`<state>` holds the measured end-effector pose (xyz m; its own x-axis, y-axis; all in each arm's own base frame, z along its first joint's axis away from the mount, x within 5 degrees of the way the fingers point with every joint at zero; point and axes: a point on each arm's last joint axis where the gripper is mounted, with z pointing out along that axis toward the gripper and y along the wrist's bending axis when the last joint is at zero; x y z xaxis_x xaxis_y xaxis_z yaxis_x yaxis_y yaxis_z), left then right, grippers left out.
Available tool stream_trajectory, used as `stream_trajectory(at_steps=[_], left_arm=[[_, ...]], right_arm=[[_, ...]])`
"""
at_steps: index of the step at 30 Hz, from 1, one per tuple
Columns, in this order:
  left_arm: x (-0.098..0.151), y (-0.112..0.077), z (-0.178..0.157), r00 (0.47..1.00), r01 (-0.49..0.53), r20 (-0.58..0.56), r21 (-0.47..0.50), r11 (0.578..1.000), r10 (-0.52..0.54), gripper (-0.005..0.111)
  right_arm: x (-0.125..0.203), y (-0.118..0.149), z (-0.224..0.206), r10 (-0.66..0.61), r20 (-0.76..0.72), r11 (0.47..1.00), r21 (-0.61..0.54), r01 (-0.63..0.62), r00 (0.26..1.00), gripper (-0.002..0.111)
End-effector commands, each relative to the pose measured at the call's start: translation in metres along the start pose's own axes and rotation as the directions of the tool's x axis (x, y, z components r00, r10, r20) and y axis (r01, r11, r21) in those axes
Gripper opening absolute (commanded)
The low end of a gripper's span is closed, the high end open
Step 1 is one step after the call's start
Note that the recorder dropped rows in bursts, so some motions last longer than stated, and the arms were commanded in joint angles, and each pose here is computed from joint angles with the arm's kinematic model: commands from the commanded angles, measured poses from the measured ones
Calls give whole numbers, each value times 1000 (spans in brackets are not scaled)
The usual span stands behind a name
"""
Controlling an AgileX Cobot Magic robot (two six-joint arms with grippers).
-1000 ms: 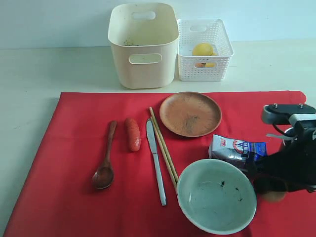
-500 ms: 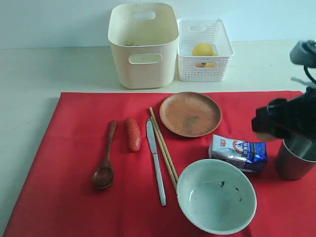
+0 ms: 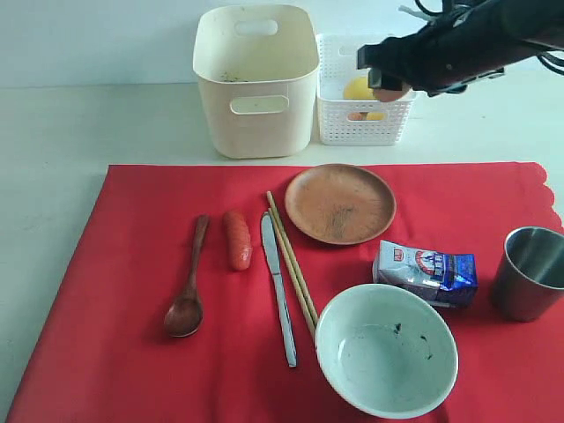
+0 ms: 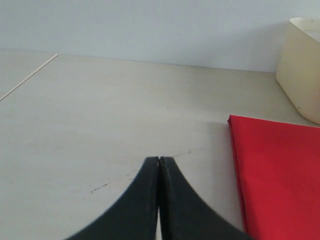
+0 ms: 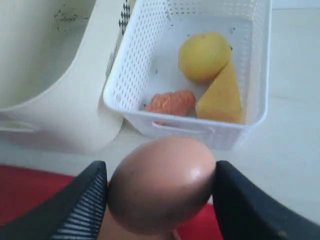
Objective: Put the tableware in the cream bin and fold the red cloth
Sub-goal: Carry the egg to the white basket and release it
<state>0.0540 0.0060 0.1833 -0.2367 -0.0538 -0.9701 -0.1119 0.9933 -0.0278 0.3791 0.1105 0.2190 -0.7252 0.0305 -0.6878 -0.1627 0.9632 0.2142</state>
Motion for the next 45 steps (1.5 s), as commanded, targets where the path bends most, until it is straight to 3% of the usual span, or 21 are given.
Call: stream_trajectory(at_steps=[1, 9, 19, 24, 29, 35, 38, 45], left_arm=[[-1, 0, -1, 1000, 5, 12, -3, 1000, -5, 1], [-1, 0, -1, 1000, 5, 12, -3, 1000, -5, 1], [-1, 0, -1, 1000, 5, 12, -3, 1000, -5, 1], [-1, 0, -1, 1000, 5, 12, -3, 1000, -5, 1], [-1, 0, -1, 1000, 5, 12, -3, 1000, -5, 1], [-1, 0, -1, 1000, 5, 12, -3, 1000, -5, 1], [-1, 0, -1, 1000, 5, 12, -3, 1000, -5, 1], [-1, 0, -1, 1000, 5, 12, -3, 1000, -5, 1]], right_arm=[[-26, 3, 37, -18, 53, 1000, -4, 18, 998, 0], [-45, 2, 82, -60, 84, 998, 3, 60, 995, 0], [-36, -2, 112, -79, 52, 997, 14, 79, 995, 2], [-38, -2, 111, -81, 63, 997, 16, 81, 995, 22], [-39, -2, 111, -79, 72, 997, 17, 78, 994, 50], [-42, -1, 106, -80, 74, 997, 13, 79, 994, 70], [-50, 2, 94, -82, 93, 997, 8, 82, 992, 76], [-65, 11, 52, -131, 36, 991, -6, 131, 991, 75]])
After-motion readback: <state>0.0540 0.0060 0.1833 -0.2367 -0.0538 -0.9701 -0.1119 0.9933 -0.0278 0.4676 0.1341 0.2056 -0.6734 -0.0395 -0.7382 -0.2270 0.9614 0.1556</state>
